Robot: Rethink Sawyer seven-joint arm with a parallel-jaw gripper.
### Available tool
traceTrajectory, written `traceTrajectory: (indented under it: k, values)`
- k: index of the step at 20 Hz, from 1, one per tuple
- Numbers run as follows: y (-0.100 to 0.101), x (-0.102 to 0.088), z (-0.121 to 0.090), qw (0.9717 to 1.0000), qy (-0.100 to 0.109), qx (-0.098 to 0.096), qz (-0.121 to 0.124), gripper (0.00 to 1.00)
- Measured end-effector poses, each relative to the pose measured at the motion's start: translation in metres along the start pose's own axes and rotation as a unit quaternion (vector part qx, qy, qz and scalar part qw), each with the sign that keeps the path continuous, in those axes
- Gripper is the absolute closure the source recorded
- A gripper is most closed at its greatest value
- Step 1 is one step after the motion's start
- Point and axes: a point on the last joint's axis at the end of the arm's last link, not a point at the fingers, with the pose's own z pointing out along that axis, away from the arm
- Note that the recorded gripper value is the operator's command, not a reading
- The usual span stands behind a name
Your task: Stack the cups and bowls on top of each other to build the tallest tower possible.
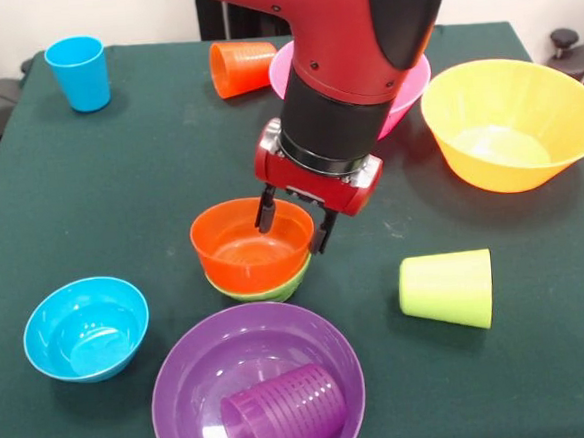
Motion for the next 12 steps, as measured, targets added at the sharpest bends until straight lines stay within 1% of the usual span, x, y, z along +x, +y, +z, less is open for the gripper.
traceTrajectory:
  k: [12]
  values:
    - [0.0027,0.0008,-0.0016,1.0,-0.001,-0.001,0.003,0.0]
